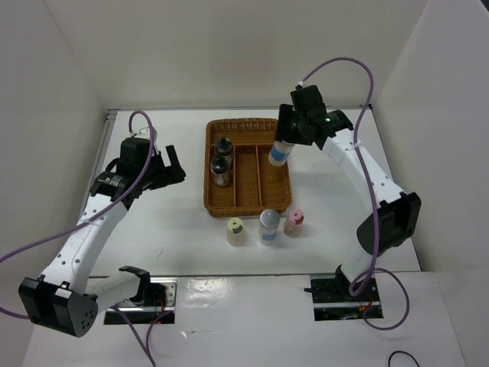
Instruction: Organize the condiment bottles
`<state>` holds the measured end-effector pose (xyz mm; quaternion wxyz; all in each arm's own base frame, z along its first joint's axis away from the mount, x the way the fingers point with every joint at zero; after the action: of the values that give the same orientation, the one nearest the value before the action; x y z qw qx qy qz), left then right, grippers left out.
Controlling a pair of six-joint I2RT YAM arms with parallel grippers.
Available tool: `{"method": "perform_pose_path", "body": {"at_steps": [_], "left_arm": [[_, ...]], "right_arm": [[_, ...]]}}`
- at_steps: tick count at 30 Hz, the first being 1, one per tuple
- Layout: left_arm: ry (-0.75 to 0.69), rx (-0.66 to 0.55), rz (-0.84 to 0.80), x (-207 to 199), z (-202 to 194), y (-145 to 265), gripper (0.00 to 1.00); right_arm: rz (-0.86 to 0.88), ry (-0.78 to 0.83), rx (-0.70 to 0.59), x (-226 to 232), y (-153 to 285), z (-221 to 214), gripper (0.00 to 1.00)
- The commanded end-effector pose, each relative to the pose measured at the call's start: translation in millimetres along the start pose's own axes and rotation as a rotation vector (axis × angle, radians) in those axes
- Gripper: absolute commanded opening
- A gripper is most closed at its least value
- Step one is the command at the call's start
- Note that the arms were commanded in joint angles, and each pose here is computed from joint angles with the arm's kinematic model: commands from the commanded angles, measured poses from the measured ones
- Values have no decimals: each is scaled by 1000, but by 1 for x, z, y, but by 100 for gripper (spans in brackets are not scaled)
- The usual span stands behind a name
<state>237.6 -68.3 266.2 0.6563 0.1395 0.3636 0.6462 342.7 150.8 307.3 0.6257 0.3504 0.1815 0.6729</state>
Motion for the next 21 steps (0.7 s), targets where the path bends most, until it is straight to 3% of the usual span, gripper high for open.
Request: {"method": "perform_pose_path", "body": {"at_steps": [1,12,21], "left_arm": [[19,-21,-46,-4,5,-5,100],[15,-33,-68,-3,4,-3,100],[12,-41,-73,-1,4,-3,100]], "right_arm": [[135,8,-166,43,3,40,42],[150,91,-118,102,-55,43,42],[112,116,-64,108,-87,24,43]]}}
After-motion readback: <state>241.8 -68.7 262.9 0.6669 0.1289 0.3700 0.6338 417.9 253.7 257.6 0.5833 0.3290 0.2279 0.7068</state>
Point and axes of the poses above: each gripper's point midway between its finger pads, its own y axis back along the fingers, its own x axis along the line the jaws close on, z = x × y, the point moved 8 cm from there along y, back along the fingers, and after that the axes turned 1 degree about -y, right-handed, at the moved point
